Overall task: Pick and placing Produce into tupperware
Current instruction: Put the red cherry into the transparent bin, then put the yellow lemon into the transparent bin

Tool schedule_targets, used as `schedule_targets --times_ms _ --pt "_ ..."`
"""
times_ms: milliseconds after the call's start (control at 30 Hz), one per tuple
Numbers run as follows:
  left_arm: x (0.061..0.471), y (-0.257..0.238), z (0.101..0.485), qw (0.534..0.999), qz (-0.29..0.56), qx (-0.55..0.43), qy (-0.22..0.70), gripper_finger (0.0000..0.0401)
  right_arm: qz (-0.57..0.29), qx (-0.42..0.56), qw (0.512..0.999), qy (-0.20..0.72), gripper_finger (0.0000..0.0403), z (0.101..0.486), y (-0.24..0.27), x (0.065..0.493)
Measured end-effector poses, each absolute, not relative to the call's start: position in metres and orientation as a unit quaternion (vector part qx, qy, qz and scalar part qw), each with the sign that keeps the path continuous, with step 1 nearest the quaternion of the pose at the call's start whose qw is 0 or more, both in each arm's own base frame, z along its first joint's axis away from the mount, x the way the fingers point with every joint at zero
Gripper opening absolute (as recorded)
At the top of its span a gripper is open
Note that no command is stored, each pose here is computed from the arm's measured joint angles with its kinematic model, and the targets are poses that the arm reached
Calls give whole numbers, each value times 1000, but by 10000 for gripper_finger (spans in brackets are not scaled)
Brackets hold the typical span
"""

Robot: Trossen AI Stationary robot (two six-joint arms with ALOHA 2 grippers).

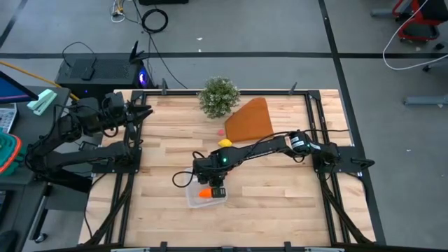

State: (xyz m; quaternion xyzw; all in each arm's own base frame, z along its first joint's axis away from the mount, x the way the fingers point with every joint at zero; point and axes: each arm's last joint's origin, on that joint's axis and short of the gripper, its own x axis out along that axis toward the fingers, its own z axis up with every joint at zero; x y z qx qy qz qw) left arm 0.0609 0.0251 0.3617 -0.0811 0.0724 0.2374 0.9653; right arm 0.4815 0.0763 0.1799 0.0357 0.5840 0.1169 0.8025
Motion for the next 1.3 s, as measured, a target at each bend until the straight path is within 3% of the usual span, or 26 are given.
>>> schedule_targets --times_ms 367,600,900,1300 --pt "61 25 362 965 237 -81 73 93 117 36 802 584 118 180 77 481" --pt "61 25 362 965 237 -81 73 94 112 42 801 587 125 183 77 481" --pt "61 25 362 965 238 -81 73 92 81 51 821 563 120 229 74 479" --pt "61 25 359 964 238 -85 84 95 -47 57 783 617 116 275 54 432"
